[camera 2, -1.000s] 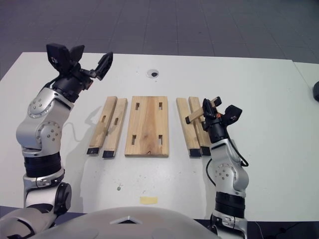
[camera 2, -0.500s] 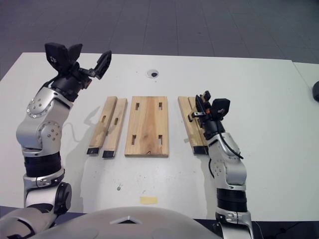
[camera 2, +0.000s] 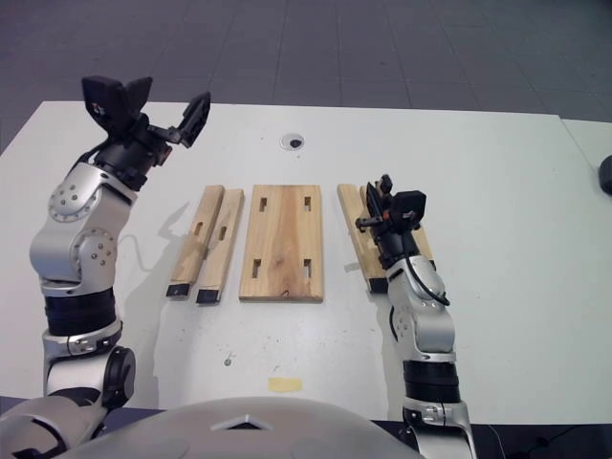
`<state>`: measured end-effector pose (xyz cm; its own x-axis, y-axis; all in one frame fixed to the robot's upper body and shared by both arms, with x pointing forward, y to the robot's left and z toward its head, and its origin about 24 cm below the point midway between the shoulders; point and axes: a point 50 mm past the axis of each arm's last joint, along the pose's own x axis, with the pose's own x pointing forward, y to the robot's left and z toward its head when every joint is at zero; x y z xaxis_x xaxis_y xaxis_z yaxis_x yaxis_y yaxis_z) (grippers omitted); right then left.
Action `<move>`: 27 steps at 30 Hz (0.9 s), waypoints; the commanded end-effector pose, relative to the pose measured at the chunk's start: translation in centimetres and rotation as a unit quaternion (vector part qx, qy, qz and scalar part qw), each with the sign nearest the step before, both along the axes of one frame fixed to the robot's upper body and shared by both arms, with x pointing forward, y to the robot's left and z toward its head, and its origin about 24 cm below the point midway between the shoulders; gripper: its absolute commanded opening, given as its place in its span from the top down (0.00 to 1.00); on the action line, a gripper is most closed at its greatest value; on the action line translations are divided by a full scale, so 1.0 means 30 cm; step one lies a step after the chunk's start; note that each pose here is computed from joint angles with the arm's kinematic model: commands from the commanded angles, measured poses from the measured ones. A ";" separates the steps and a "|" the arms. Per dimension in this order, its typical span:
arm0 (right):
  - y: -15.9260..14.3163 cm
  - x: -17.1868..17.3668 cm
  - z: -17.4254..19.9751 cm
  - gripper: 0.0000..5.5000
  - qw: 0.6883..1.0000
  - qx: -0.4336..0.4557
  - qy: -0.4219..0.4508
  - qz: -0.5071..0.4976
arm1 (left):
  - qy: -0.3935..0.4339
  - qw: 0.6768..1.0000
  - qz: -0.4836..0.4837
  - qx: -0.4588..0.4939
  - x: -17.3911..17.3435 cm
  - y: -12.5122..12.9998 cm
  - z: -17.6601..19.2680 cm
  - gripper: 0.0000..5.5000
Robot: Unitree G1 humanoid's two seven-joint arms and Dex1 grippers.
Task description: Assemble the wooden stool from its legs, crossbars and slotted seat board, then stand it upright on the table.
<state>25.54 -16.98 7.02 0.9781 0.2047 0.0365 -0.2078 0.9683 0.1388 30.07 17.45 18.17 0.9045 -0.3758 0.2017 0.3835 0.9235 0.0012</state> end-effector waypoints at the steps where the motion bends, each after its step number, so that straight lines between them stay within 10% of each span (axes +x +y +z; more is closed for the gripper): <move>1: 0.002 0.005 -0.012 0.81 1.000 -0.006 0.025 0.003 | 0.001 1.000 -0.002 0.009 -0.003 0.006 -0.006 0.02; 27: 0.037 0.124 0.435 0.09 0.988 -0.020 -0.139 0.065 | -0.009 1.000 0.016 -0.013 -0.007 -0.018 -0.031 0.02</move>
<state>29.01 -16.12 17.72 0.9188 0.3176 0.2344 -0.3343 0.9419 0.0341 29.98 16.94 17.70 0.9063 -0.3456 0.2431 0.3619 0.9319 -0.0244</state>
